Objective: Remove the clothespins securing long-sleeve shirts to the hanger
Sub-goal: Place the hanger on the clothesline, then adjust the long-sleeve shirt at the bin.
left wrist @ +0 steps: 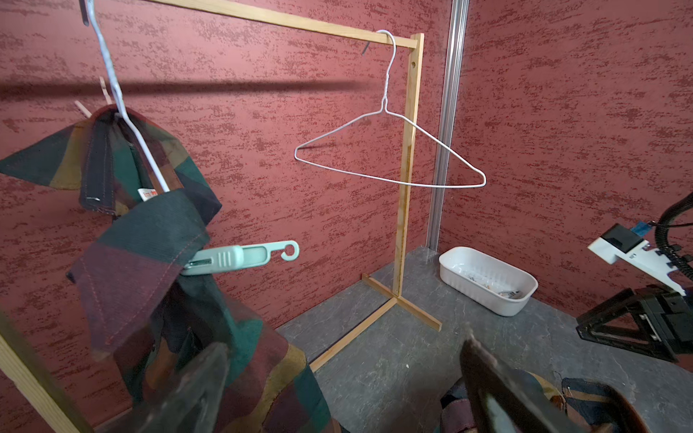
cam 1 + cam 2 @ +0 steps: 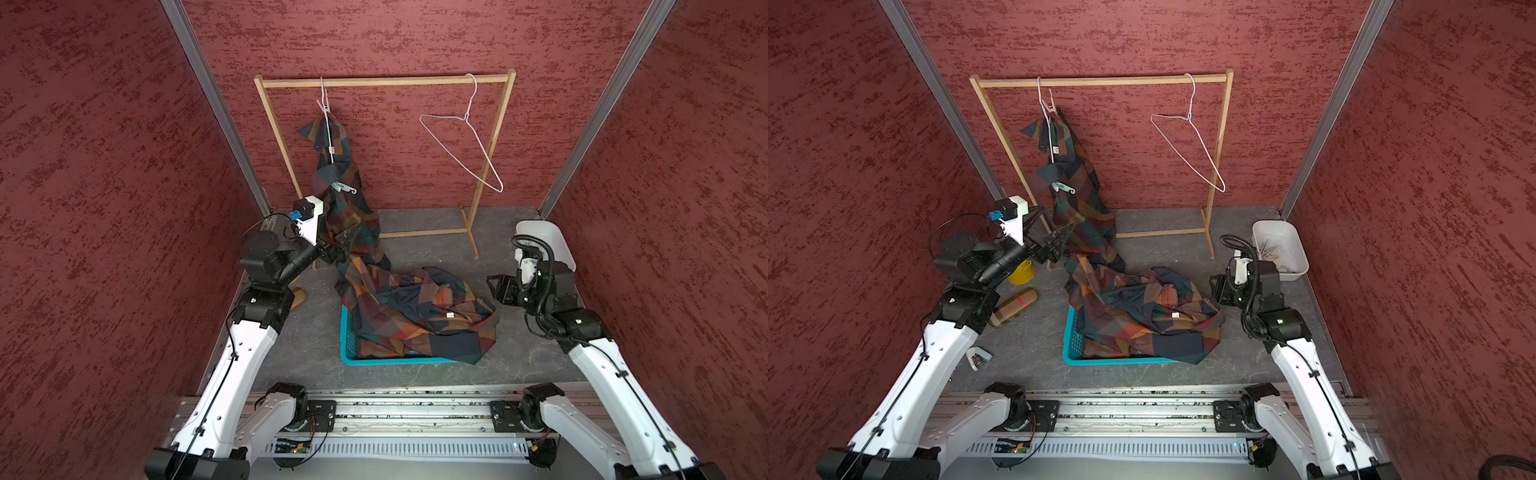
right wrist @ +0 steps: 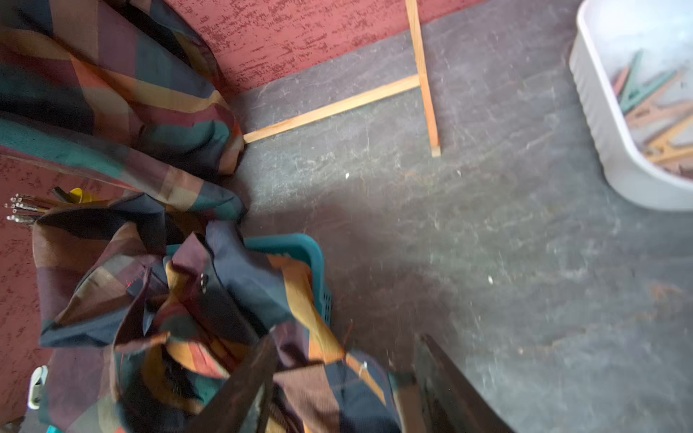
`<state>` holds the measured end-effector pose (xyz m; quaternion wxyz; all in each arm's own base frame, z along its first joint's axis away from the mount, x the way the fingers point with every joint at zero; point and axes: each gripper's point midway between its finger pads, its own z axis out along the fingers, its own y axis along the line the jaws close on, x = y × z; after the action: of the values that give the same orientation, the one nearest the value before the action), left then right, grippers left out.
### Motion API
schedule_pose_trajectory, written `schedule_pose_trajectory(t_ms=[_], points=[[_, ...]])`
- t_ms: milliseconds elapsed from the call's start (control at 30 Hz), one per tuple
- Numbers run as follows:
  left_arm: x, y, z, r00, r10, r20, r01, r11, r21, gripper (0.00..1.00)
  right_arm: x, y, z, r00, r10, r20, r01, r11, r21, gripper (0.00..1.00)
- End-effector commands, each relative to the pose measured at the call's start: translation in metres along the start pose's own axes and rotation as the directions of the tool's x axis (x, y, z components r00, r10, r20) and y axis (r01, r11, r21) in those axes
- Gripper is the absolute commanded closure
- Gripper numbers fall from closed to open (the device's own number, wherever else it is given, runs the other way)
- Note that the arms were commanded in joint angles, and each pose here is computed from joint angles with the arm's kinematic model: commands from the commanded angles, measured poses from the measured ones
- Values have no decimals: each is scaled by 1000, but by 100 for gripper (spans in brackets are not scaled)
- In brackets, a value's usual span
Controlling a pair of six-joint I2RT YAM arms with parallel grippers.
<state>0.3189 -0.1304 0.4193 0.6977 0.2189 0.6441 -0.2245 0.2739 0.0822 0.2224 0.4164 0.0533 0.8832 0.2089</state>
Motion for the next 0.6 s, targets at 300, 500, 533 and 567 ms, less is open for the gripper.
schedule_pose_trajectory(t_ms=[300, 500, 533, 567], points=[[7, -6, 0, 1000, 8, -16, -8, 1000, 7, 2, 63, -19, 7, 977, 171, -124, -169, 985, 31, 35], [7, -7, -3, 1000, 17, -6, -17, 1000, 4, 2, 83, -8, 24, 955, 239, -175, -255, 964, -76, 41], [6, -7, -3, 1000, 16, -5, -16, 1000, 4, 2, 84, -5, 26, 953, 243, -181, -263, 960, -99, 46], [7, -7, -3, 1000, 16, -8, -16, 1000, 4, 2, 86, -1, 29, 951, 247, -185, -273, 953, -131, 52]])
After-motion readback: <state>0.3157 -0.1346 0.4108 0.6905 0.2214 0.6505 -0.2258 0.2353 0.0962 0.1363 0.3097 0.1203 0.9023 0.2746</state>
